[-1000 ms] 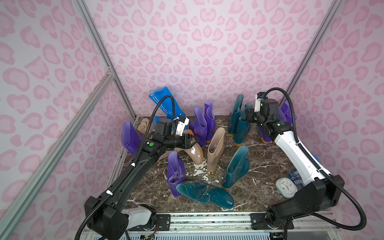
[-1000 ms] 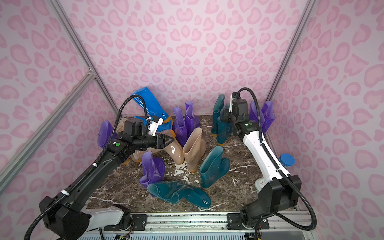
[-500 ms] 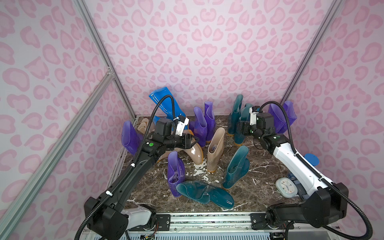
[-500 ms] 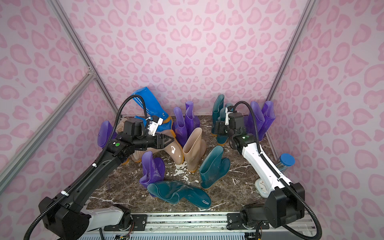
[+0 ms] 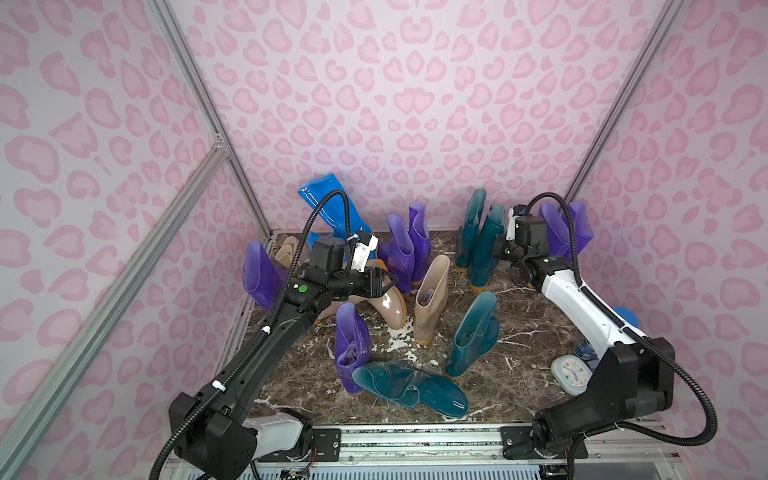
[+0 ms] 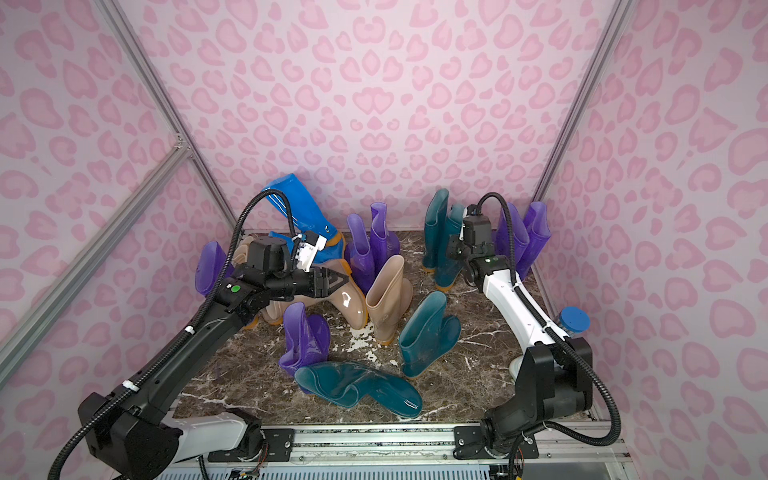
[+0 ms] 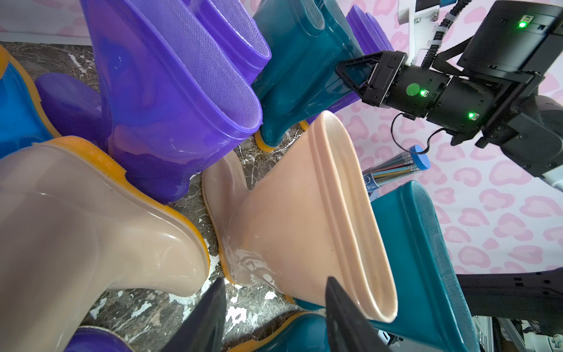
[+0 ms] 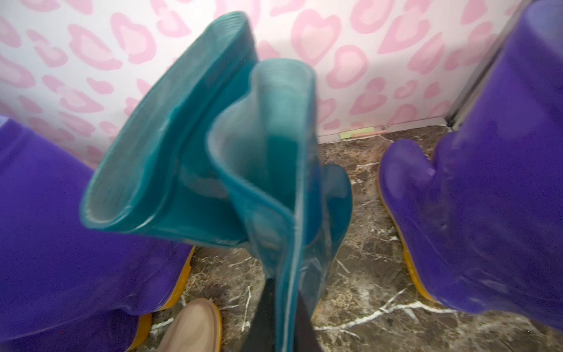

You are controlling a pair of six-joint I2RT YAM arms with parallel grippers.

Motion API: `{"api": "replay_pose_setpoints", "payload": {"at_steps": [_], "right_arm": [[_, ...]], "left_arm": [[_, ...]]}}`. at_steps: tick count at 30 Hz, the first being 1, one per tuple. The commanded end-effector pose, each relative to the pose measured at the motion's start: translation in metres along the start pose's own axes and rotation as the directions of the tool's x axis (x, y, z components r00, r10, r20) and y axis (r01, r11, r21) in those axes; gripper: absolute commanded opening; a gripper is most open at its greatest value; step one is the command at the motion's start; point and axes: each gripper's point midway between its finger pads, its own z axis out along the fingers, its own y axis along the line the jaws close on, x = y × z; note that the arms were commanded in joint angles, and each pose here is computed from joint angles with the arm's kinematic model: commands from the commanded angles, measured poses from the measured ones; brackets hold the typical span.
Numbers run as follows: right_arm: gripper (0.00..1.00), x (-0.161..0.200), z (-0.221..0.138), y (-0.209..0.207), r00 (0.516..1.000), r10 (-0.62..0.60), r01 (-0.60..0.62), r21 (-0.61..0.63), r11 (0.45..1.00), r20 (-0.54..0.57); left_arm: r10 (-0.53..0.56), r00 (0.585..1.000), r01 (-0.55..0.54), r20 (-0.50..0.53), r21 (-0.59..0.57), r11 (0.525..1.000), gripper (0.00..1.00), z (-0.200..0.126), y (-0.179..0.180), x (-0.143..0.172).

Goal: Match and arrange rain boots in pairs
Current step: Adjust the rain boot at the center of the board.

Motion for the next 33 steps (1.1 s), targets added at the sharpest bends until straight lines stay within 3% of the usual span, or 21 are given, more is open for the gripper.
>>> {"api": "replay_pose_setpoints", "payload": {"at_steps": [1, 13, 16, 18, 23, 29, 33], "right_arm": [[0.0, -0.01, -0.002, -0.022, 0.999, -0.007, 0.004, 0.078, 0.997, 0.043], [0.0, -0.011, 0.004, -0.092, 0.998, -0.001, -0.022, 0.367, 0.93, 0.062], [0.0, -0.004, -0.006, -0.08, 0.995, 0.015, -0.042, 0.281, 0.959, 0.099], [0.22, -0.002, -0.011, -0.065, 0.992, 0.014, -0.039, 0.206, 0.978, 0.121], [0.61, -0.001, -0.023, -0.032, 0.993, 0.011, -0.014, 0.026, 1.0, 0.116], [0.84, 0.002, -0.045, -0.018, 0.989, 0.008, -0.001, -0.05, 0.999, 0.144], [0.91, 0.025, -0.046, -0.015, 0.99, 0.01, 0.001, -0.079, 0.997, 0.139]], "left_arm": [[0.016, 1.0, -0.016, 0.01, -0.002, 1.0, 0.54, -0.001, -0.001, -0.004], [0.01, 1.0, -0.01, 0.001, -0.003, 1.0, 0.54, 0.001, 0.001, -0.002], [0.014, 1.0, -0.014, 0.005, -0.008, 1.0, 0.54, 0.001, 0.001, -0.003], [0.013, 1.0, -0.013, 0.003, -0.008, 1.0, 0.54, 0.001, 0.001, -0.003], [0.01, 1.0, -0.01, 0.001, -0.006, 1.0, 0.54, 0.002, 0.001, -0.003], [0.012, 1.0, -0.012, 0.005, -0.009, 1.0, 0.54, 0.001, 0.001, -0.003], [0.01, 1.0, -0.009, 0.002, -0.007, 1.0, 0.54, 0.001, 0.001, -0.003]]}}
